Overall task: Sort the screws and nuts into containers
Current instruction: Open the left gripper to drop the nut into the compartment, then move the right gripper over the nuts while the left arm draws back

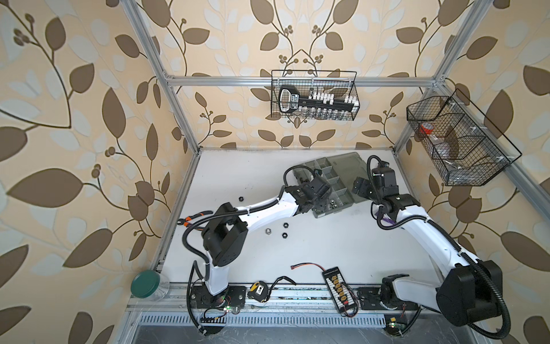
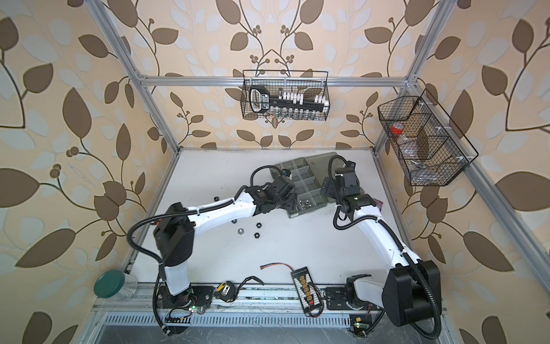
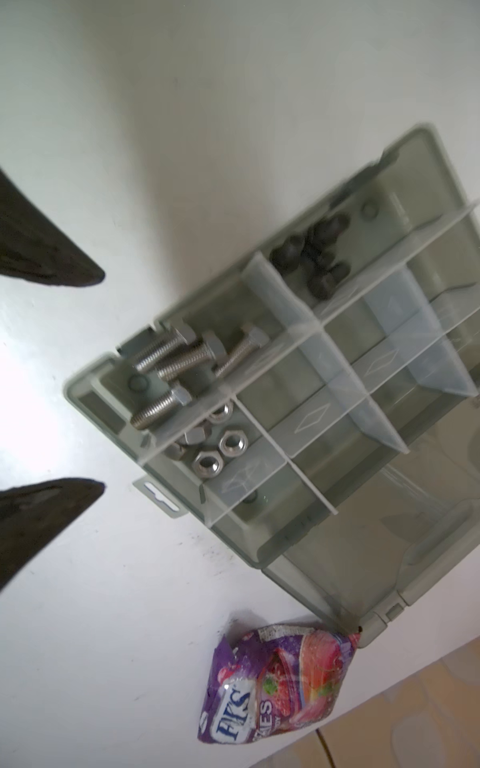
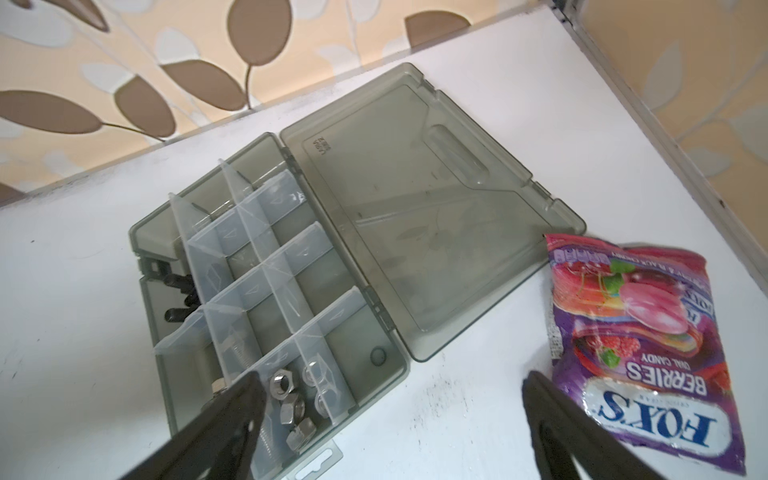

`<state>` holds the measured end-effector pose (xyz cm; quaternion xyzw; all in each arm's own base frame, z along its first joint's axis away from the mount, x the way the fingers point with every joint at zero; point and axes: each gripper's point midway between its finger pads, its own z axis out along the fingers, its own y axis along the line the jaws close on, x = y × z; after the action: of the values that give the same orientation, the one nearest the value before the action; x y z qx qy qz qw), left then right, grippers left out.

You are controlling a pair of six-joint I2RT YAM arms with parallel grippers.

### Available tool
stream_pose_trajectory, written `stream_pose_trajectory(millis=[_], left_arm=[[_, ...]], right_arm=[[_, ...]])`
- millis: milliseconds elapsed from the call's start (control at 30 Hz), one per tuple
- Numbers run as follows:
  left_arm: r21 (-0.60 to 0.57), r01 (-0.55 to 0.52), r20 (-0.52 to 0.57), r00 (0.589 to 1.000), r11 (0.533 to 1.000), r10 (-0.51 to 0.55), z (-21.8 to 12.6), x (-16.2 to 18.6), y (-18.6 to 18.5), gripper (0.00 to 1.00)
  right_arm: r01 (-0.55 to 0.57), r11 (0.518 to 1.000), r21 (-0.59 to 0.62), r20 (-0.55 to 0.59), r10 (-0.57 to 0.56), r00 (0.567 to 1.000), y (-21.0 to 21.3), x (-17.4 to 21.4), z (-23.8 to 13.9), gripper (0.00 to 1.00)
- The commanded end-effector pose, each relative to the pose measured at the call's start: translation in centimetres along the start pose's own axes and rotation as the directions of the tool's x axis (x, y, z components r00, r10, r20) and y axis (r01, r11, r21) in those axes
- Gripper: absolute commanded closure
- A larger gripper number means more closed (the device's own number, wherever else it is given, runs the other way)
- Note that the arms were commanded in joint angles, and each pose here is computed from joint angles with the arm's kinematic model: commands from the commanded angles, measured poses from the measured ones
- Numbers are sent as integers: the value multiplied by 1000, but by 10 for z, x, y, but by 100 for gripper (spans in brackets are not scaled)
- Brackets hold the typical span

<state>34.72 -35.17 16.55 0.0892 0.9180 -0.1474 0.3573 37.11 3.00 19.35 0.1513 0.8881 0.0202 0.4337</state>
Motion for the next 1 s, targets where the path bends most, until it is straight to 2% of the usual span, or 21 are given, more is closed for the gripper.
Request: stream_pose_trajectory(millis=[0, 33, 133, 233, 267, 400, 533, 633, 667, 767, 833, 967], left_arm=[[-115, 143, 177, 977, 983, -121, -41, -27, 46, 8], [-145, 176, 189, 971, 974, -147, -48, -23, 61, 2], [-220, 301, 227, 941, 928, -251, -71, -7, 112, 1], [-291, 457, 251, 884, 841, -394, -95, 14, 173, 1], [-323, 514, 265, 855, 794, -446, -102, 22, 196, 1], [-412, 591, 339, 806, 693, -486, -133, 50, 254, 1], [-452, 629, 372, 777, 633, -507, -152, 64, 289, 1], [-489, 654, 356, 754, 578, -552, -157, 75, 310, 1], [-518, 642, 339, 761, 565, -553, -159, 80, 318, 1], [-554, 649, 315, 743, 521, -591, -159, 90, 333, 1], [-560, 657, 302, 729, 505, -614, -158, 94, 338, 1], [-565, 685, 302, 691, 460, -657, -158, 106, 348, 1]], right_arm=[[93, 994, -55, 39, -91, 995, 30, -1, -12, 6], [121, 990, -66, 44, -119, 992, 40, 1, -15, 7], [209, 971, -120, 51, -204, 978, 77, 15, -23, 12], [300, 936, -184, 47, -297, 954, 120, 39, -31, 17], [334, 919, -209, 41, -333, 942, 137, 51, -34, 18], [439, 840, -321, 16, -458, 889, 194, 98, -46, 22], [490, 750, -443, -13, -553, 833, 238, 143, -54, 30], [529, 672, -519, -23, -629, 777, 266, 177, -61, 32], [541, 646, -538, -28, -655, 755, 274, 188, -62, 33], [574, 589, -569, -44, -719, 694, 290, 216, -60, 34], [588, 564, -579, -53, -746, 664, 297, 228, -57, 34], [597, 549, -585, -98, -779, 620, 303, 246, -44, 35]])
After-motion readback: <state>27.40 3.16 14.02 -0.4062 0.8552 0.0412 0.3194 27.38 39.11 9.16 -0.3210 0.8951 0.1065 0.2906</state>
